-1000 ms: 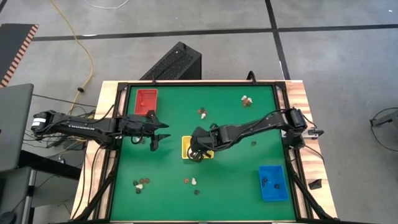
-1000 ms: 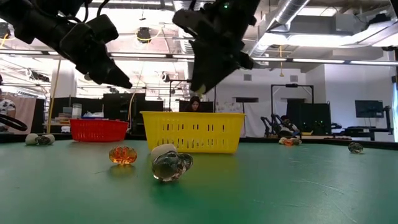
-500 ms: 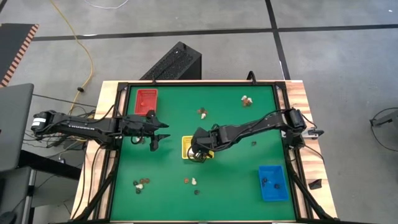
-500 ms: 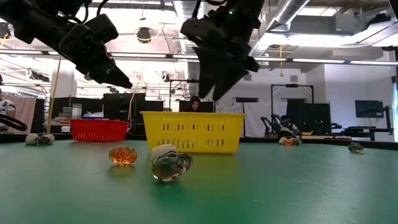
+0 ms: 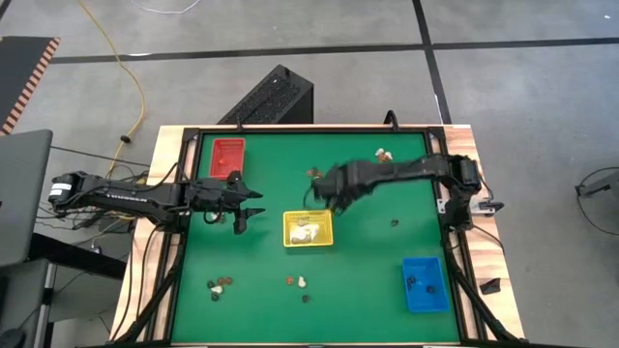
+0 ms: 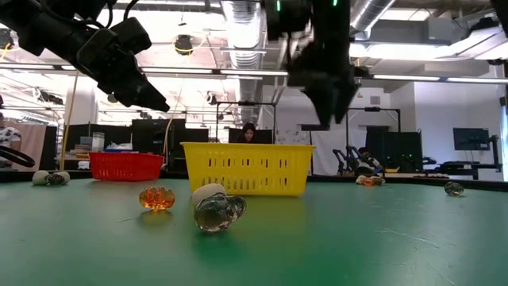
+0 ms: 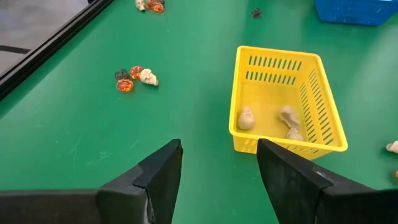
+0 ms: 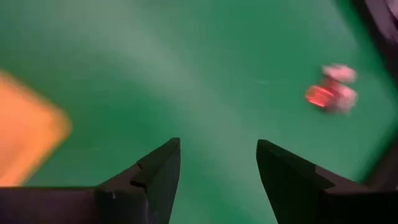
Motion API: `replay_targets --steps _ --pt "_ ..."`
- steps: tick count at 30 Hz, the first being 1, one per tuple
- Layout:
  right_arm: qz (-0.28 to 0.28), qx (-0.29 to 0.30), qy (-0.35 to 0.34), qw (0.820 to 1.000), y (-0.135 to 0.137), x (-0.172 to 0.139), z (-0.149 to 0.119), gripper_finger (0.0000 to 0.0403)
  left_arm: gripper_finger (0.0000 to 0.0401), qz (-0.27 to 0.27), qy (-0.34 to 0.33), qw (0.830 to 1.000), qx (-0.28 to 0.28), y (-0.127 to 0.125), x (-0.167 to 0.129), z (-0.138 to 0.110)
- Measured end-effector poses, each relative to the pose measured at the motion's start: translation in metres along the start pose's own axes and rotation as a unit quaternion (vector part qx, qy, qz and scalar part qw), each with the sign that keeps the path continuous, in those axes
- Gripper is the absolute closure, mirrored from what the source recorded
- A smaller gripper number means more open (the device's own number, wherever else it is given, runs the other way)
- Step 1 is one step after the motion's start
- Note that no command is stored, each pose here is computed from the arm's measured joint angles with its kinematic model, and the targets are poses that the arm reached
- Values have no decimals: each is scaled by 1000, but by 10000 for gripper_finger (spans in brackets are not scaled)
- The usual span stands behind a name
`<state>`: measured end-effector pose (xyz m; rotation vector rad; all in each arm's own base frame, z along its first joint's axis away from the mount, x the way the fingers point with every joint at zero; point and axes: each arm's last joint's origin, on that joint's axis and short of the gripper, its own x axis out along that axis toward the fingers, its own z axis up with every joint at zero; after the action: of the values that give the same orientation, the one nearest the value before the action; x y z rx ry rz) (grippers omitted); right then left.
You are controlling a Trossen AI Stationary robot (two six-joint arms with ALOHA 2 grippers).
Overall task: Sort Halloween decoration
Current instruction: Put the orange pumpkin toy into the red bin
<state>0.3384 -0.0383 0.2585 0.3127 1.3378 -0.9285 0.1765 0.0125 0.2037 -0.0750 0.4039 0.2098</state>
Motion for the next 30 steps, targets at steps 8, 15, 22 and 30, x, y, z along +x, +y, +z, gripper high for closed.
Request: replay_targets --steps 8,15,22,30 --pt "8 65 105 992 -75 83 30 164 203 -3 8 1000 -9 0 0 -1" --pt "2 128 127 984 -126 125 36 164 203 -1 18 1000 -7 0 0 -3" --pt "66 152 127 978 -149 143 41 164 203 2 21 1000 -7 0 0 -4" --pt "67 168 139 974 -157 148 41 164 203 2 23 1000 -8 0 0 -4"
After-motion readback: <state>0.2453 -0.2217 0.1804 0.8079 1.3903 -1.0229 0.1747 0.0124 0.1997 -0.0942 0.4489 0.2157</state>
